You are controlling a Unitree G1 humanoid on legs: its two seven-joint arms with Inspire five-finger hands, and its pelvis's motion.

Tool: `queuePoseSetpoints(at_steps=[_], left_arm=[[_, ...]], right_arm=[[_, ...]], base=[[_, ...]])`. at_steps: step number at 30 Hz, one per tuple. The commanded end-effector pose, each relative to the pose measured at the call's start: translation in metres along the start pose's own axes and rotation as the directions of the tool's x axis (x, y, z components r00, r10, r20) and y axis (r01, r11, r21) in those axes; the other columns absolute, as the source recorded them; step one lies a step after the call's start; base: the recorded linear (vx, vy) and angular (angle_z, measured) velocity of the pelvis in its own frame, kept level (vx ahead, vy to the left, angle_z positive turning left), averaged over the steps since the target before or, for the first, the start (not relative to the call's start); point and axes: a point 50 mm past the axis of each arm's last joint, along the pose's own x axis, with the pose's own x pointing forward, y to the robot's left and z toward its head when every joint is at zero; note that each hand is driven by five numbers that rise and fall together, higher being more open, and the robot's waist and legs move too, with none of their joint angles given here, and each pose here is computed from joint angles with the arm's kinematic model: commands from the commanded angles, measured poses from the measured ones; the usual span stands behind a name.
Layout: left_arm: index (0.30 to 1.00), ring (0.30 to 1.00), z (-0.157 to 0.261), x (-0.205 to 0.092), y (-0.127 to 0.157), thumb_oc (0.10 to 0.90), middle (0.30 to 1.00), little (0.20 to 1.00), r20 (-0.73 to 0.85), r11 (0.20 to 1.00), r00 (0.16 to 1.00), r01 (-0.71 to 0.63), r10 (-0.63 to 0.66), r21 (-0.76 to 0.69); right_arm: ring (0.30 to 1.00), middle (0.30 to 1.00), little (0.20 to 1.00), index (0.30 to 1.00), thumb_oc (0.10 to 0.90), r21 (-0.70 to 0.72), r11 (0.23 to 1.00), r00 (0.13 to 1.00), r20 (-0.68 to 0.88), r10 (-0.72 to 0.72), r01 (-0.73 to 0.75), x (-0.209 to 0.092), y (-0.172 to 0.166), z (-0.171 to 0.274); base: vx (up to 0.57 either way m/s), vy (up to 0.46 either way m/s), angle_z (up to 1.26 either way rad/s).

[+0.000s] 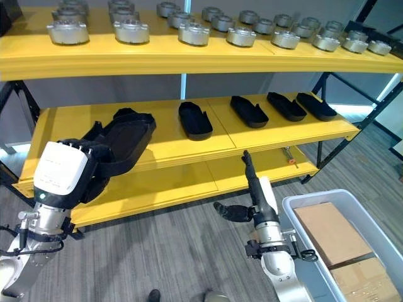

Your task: Move parts from the plastic box to the shelf.

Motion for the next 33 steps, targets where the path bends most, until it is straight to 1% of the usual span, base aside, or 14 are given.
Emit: queuePoseSetpoints(at_steps=[1, 3, 8, 10, 13, 17, 22, 26, 27, 32, 33], left_arm=[[0.300, 0.300, 0.013, 0.039, 0.047, 0.400, 0.300, 0.300, 0.056, 0.928, 0.927, -0.366, 0.370, -0.076], [0.300, 0.300, 0.015, 0.037, 0.044, 0.400, 0.300, 0.300, 0.053, 0.931, 0.931, -0.356, 0.361, -0.086], [0.300, 0.300, 0.019, 0.039, 0.042, 0.400, 0.300, 0.300, 0.048, 0.921, 0.926, -0.367, 0.375, -0.129], [0.300, 0.300, 0.021, 0.042, 0.044, 0.400, 0.300, 0.300, 0.044, 0.911, 0.918, -0.385, 0.395, -0.149], [0.300, 0.300, 0.019, 0.040, 0.044, 0.400, 0.300, 0.300, 0.032, 0.910, 0.919, -0.384, 0.393, -0.153], [0.300, 0.300, 0.012, 0.034, 0.049, 0.400, 0.300, 0.300, -0.013, 0.896, 0.908, -0.416, 0.419, -0.153], [0.300, 0.300, 0.014, 0.034, 0.051, 0.400, 0.300, 0.300, -0.007, 0.892, 0.904, -0.424, 0.428, -0.157], [0.300, 0.300, 0.020, 0.042, 0.055, 0.400, 0.300, 0.300, 0.044, 0.887, 0.896, -0.428, 0.441, -0.172], [0.300, 0.300, 0.021, 0.049, 0.058, 0.400, 0.300, 0.300, 0.072, 0.881, 0.886, -0.444, 0.459, -0.163], [0.300, 0.300, 0.019, 0.053, 0.059, 0.400, 0.300, 0.300, 0.081, 0.885, 0.884, -0.448, 0.459, -0.130], [0.300, 0.300, 0.015, 0.055, 0.057, 0.400, 0.300, 0.300, 0.070, 0.895, 0.894, -0.434, 0.442, -0.104]], right_arm=[[1.000, 1.000, 1.000, 1.000, 0.900, -0.009, 0.993, 0.954, 0.280, -0.110, 0.117, 0.021, -0.031, 0.045], [1.000, 1.000, 1.000, 1.000, 0.900, -0.011, 0.992, 0.951, 0.288, -0.115, 0.123, 0.021, -0.035, 0.046], [1.000, 1.000, 1.000, 1.000, 0.900, -0.008, 0.990, 0.943, 0.307, -0.131, 0.140, 0.025, -0.040, 0.049], [1.000, 1.000, 1.000, 1.000, 0.900, -0.019, 0.986, 0.935, 0.322, -0.150, 0.165, 0.027, -0.046, 0.052], [1.000, 1.000, 1.000, 1.000, 0.900, -0.012, 0.983, 0.935, 0.310, -0.170, 0.183, 0.026, -0.048, 0.050], [1.000, 1.000, 1.000, 1.000, 0.900, 0.002, 0.977, 0.934, 0.292, -0.203, 0.212, 0.024, -0.051, 0.046], [1.000, 1.000, 1.000, 1.000, 0.900, 0.000, 0.978, 0.935, 0.293, -0.199, 0.208, 0.022, -0.051, 0.045], [1.000, 1.000, 1.000, 1.000, 0.900, -0.012, 0.978, 0.938, 0.286, -0.195, 0.207, 0.020, -0.049, 0.045], [1.000, 1.000, 1.000, 1.000, 0.900, -0.015, 0.980, 0.944, 0.275, -0.185, 0.197, 0.021, -0.044, 0.044], [1.000, 1.000, 1.000, 1.000, 0.900, -0.014, 0.984, 0.951, 0.256, -0.171, 0.180, 0.021, -0.039, 0.042], [1.000, 1.000, 1.000, 1.000, 0.900, -0.019, 0.985, 0.955, 0.247, -0.162, 0.172, 0.021, -0.038, 0.041]], base=[[0.08, -0.082, 0.74], [0.13, -0.076, 0.39], [0.07, -0.034, -0.29], [0.06, -0.002, 0.19], [0.06, 0.065, 0.48], [0.09, 0.206, 0.05], [0.12, 0.263, 0.01], [0.12, 0.294, 0.01], [0.14, 0.333, 0.08], [0.08, 0.174, 0.01], [0.07, 0.092, -0.08]])
